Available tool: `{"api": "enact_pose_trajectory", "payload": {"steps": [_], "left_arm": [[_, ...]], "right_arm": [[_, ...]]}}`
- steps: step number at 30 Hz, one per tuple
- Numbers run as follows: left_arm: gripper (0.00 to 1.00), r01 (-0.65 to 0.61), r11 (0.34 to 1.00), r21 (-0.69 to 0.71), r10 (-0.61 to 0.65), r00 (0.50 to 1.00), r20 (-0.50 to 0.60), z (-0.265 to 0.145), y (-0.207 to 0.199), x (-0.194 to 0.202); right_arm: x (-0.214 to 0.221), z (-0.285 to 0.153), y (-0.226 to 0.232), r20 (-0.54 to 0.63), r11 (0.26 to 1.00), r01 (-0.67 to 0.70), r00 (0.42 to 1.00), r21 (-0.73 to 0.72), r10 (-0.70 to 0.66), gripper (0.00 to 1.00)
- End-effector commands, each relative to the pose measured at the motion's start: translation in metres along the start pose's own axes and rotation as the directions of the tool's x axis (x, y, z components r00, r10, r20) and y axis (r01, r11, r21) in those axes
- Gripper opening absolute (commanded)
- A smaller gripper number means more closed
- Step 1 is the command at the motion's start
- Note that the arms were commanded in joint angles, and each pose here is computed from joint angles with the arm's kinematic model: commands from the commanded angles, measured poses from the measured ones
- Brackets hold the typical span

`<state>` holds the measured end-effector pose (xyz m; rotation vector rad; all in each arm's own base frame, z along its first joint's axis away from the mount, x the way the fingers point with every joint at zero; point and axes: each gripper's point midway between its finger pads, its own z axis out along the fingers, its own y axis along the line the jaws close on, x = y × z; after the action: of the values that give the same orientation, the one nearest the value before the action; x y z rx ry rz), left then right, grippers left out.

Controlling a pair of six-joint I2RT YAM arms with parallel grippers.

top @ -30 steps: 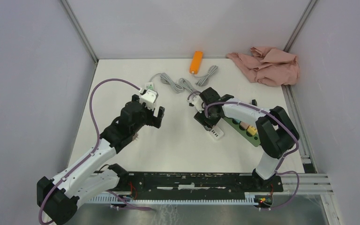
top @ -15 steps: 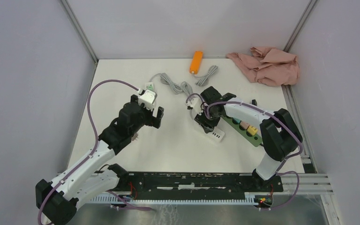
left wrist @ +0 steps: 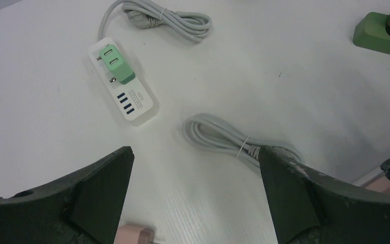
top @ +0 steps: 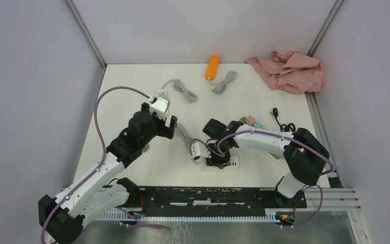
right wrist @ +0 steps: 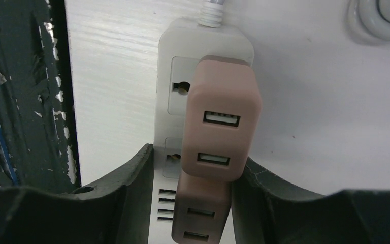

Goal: Pull the plug off the socket
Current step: Move the socket to the center of the board.

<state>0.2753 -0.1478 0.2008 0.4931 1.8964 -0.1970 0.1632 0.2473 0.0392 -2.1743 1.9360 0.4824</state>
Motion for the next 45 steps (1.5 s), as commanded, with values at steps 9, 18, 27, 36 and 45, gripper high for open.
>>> {"api": "enact_pose_trajectory", "payload": {"steps": [9, 18, 27, 36, 45], "left_arm": [[1.0, -0.048, 0.999, -0.005, 0.048, 0.997, 0.053, 0.002, 0.003, -0.011], [0.99, -0.051, 0.999, 0.011, 0.051, 0.997, 0.054, 0.003, 0.0, -0.01], [0.99, -0.054, 0.998, 0.033, 0.052, 0.997, 0.057, 0.004, -0.004, -0.009], [0.99, -0.058, 0.996, 0.066, 0.054, 0.997, 0.062, 0.006, -0.01, -0.009], [0.99, -0.059, 0.987, 0.148, 0.047, 0.996, 0.079, 0.006, -0.025, -0.01]], "right_arm": [[-0.011, -0.004, 0.01, -0.005, 0.967, 0.253, 0.967, 0.012, -0.253, 0.6], [-0.015, -0.037, 0.006, 0.113, 0.988, 0.156, 0.981, 0.023, -0.158, 0.81], [-0.023, -0.073, 0.018, 0.275, 0.992, 0.123, 0.955, -0.03, -0.11, 0.82], [-0.034, -0.108, 0.025, 0.413, 0.99, 0.135, 0.904, -0.044, -0.105, 0.81], [-0.036, -0.123, 0.035, 0.463, 0.98, 0.18, 0.878, -0.083, -0.122, 0.8]]}}
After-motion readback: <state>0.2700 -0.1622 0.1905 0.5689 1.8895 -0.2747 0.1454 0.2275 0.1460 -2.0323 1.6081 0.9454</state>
